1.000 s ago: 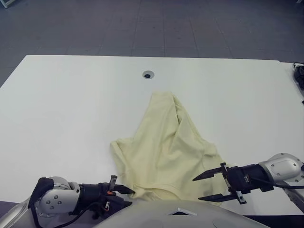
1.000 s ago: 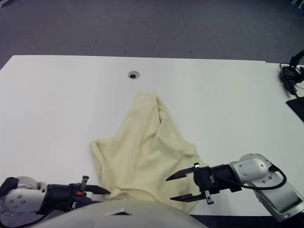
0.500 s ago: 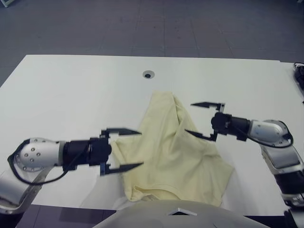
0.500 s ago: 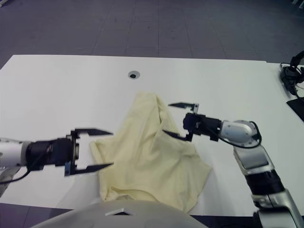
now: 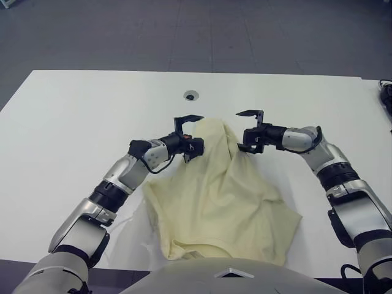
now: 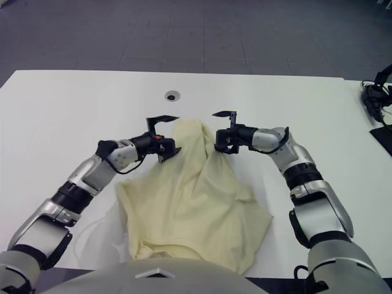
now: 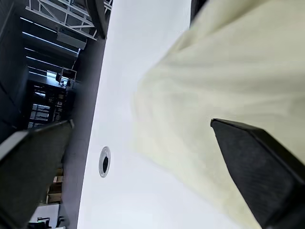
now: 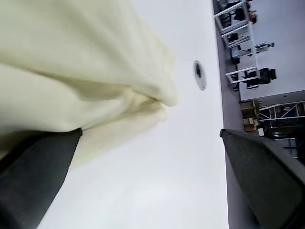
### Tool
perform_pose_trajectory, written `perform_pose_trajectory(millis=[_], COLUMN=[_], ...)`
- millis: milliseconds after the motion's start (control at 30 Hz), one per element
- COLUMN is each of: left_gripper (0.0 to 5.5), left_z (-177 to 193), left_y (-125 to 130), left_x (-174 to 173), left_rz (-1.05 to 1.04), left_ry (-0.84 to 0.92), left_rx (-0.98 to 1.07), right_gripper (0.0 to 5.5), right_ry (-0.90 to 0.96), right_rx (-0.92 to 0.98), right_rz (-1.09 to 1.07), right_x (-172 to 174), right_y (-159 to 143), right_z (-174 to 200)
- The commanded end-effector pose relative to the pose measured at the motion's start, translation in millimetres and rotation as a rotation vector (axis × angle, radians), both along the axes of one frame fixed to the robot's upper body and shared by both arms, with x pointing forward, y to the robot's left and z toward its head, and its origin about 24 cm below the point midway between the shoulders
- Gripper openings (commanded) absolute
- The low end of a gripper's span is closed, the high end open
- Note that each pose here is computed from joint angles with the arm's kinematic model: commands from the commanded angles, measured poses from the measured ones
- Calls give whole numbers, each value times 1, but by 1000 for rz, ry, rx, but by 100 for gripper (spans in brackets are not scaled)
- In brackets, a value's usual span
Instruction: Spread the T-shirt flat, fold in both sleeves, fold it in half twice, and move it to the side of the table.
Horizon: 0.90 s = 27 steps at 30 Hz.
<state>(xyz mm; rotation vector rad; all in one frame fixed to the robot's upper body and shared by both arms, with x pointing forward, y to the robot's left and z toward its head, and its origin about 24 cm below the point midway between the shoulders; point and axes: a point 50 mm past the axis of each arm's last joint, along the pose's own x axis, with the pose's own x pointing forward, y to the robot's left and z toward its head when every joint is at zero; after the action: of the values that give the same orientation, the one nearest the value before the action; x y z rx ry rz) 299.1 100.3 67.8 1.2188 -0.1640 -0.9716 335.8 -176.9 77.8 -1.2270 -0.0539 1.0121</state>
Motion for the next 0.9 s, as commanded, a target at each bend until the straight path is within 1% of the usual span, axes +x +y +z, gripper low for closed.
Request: perform_pose_trajectory(millis=[33, 233, 333, 433, 567, 667, 800, 900], left_gripper=[538, 538, 538, 538, 538, 538, 538, 538], left_z=[-15, -26, -30, -34, -30, -23, -17, -16], left_y=[6, 27, 49, 61, 66, 68, 63, 54], left_x=[2, -8, -17, -28, -36, -36, -33, -26], left_rz=[-7, 8, 51, 78, 88, 101, 110, 114], left_ry=[3, 21, 40, 63, 59, 39, 20, 3], left_rx=[66, 115, 129, 129, 120, 107, 76, 41], right_gripper=[540, 540, 540, 540, 540, 540, 540, 540], right_ry=[88, 78, 52, 14, -29, -35, -43, -127], right_rx=[-118, -176, -230, -284, -334, -328, -237, -107], right_rz=[-1, 9, -19, -63, -102, -110, -103, -144], right_x=[-4, -7, -9, -13, -18, -23, -29, -22], right_y=[-8, -18, -36, -57, -75, -79, -69, -58], right_z=[-25, -30, -26, -21, -15, -14, -14, -6])
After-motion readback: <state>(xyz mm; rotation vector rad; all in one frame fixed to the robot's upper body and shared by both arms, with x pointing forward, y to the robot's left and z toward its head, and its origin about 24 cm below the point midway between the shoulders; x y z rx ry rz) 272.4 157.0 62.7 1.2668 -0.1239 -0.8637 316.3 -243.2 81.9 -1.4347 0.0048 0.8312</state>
